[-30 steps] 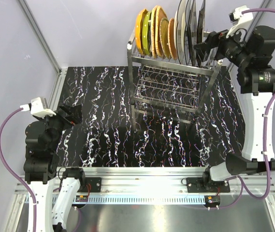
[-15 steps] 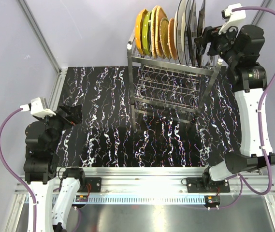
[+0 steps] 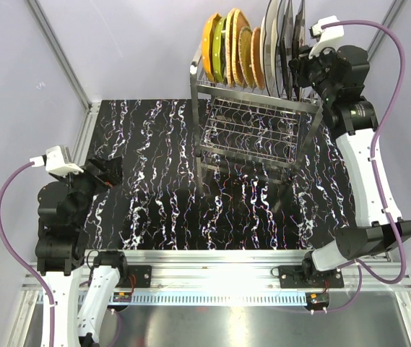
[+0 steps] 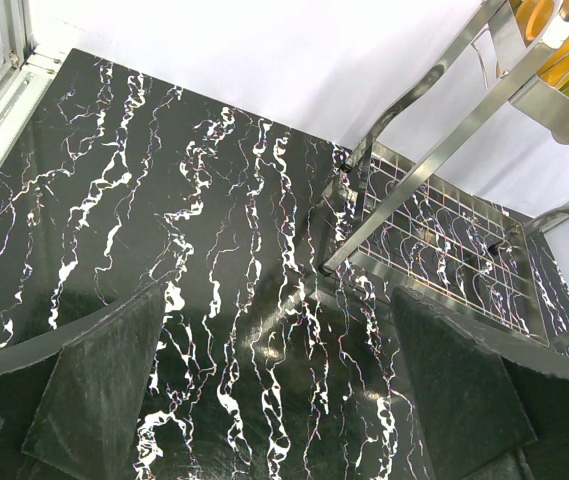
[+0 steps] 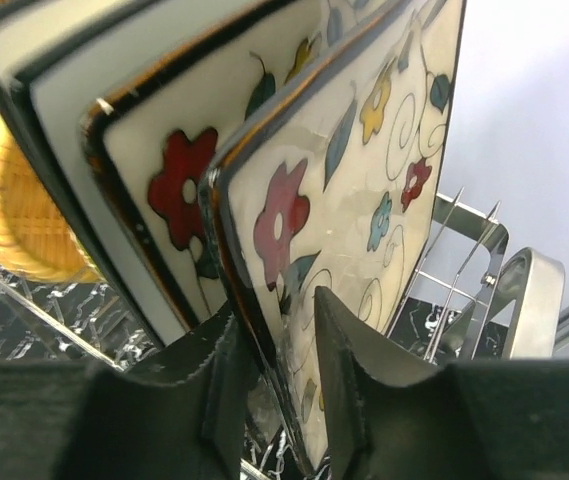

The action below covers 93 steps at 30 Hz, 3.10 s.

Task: Unload the plates from the dish rack
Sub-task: Grab a plate with the right arm

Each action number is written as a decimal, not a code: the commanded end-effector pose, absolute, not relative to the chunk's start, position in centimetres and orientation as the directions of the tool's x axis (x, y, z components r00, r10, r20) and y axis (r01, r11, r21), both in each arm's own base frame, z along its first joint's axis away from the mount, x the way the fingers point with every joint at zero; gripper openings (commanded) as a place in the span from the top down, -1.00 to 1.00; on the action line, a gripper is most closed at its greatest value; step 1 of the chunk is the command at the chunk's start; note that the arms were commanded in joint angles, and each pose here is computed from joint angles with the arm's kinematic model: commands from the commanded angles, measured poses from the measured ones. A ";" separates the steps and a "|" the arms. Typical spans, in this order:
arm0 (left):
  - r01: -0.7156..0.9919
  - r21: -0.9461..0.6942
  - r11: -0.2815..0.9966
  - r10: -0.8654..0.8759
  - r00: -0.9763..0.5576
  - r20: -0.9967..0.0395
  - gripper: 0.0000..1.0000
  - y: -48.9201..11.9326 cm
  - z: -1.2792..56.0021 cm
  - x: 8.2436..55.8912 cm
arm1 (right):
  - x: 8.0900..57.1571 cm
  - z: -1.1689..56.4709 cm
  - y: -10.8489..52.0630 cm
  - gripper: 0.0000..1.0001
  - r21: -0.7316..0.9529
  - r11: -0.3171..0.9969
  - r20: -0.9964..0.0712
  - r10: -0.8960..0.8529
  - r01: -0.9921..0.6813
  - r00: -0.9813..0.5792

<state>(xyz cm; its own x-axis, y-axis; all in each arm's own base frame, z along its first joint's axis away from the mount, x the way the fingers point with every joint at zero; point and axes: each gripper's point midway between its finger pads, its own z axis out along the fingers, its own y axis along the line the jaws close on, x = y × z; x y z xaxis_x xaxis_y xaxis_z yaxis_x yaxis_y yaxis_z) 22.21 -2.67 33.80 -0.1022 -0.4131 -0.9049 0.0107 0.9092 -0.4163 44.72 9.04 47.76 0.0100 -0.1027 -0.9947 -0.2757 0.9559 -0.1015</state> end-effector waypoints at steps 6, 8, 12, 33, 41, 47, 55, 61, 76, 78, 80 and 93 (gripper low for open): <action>0.048 -0.424 0.904 -0.421 -0.063 -0.905 -0.98 -3.0 35.2 22.4 | 45.6 48.4 7.8 0.61 -0.167 0.967 -0.985 -0.155 -0.191 0.077; 0.047 -0.424 0.904 -0.421 -0.062 -0.905 -0.98 -3.0 35.2 22.3 | 45.4 48.8 7.8 0.84 -0.174 0.966 -0.983 -0.158 -0.191 0.095; 0.049 -0.428 0.902 -0.425 -0.064 -0.903 -0.98 -3.0 35.1 22.3 | 44.4 50.6 7.9 1.00 -0.189 0.962 -0.974 -0.159 -0.196 0.159; 0.068 -0.444 0.893 -0.441 -0.052 -0.896 -0.98 -3.3 35.3 21.8 | 40.1 61.0 7.9 1.00 -0.194 0.964 -0.897 -0.100 -0.182 0.430; 0.068 -0.449 0.891 -0.447 -0.048 -0.893 -0.98 -3.3 35.4 21.7 | 39.2 62.7 7.9 1.00 -0.146 0.970 -0.892 -0.044 -0.195 0.451; 0.075 -0.451 0.889 -0.449 -0.041 -0.892 -0.98 -3.4 35.6 21.4 | 38.9 63.7 7.7 1.00 -0.129 0.973 -0.883 -0.026 -0.189 0.468; 0.094 -0.464 0.881 -0.462 -0.041 -0.886 -0.98 -3.7 35.9 21.4 | 38.2 65.6 7.6 1.00 -0.132 0.973 -0.860 -0.018 -0.187 0.511; 0.102 -0.473 0.875 -0.471 -0.039 -0.881 -0.98 -3.9 36.0 21.3 | 37.9 66.5 7.7 1.00 -0.138 0.973 -0.845 -0.017 -0.187 0.534; 0.153 -0.505 0.849 -0.506 -0.039 -0.862 -0.98 -4.8 36.9 21.4 | 35.7 67.7 7.6 1.00 -0.231 0.960 -0.796 -0.093 -0.158 0.598; 0.162 -0.512 0.844 -0.513 -0.041 -0.858 -0.98 -5.0 37.1 21.5 | 35.0 68.0 7.5 1.00 -0.250 0.957 -0.784 -0.111 -0.148 0.611; 0.170 -0.516 0.839 -0.517 -0.041 -0.855 -0.98 -5.1 37.3 21.6 | 34.5 68.1 7.6 1.00 -0.279 0.950 -0.772 -0.136 -0.139 0.621; 0.218 -0.549 0.807 -0.550 -0.063 -0.833 -0.98 -6.1 37.9 22.4 | 30.9 69.2 7.0 1.00 -0.375 0.924 -0.703 -0.235 -0.070 0.671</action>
<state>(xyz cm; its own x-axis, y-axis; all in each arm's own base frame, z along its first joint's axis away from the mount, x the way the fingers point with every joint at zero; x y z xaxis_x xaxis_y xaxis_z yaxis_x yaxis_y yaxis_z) 22.13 -5.45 36.42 -0.0898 -0.5375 -0.8385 0.1575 0.8236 -0.5448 39.61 8.75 54.40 0.2109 -0.2186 -0.9528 -0.2877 0.9176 -0.2742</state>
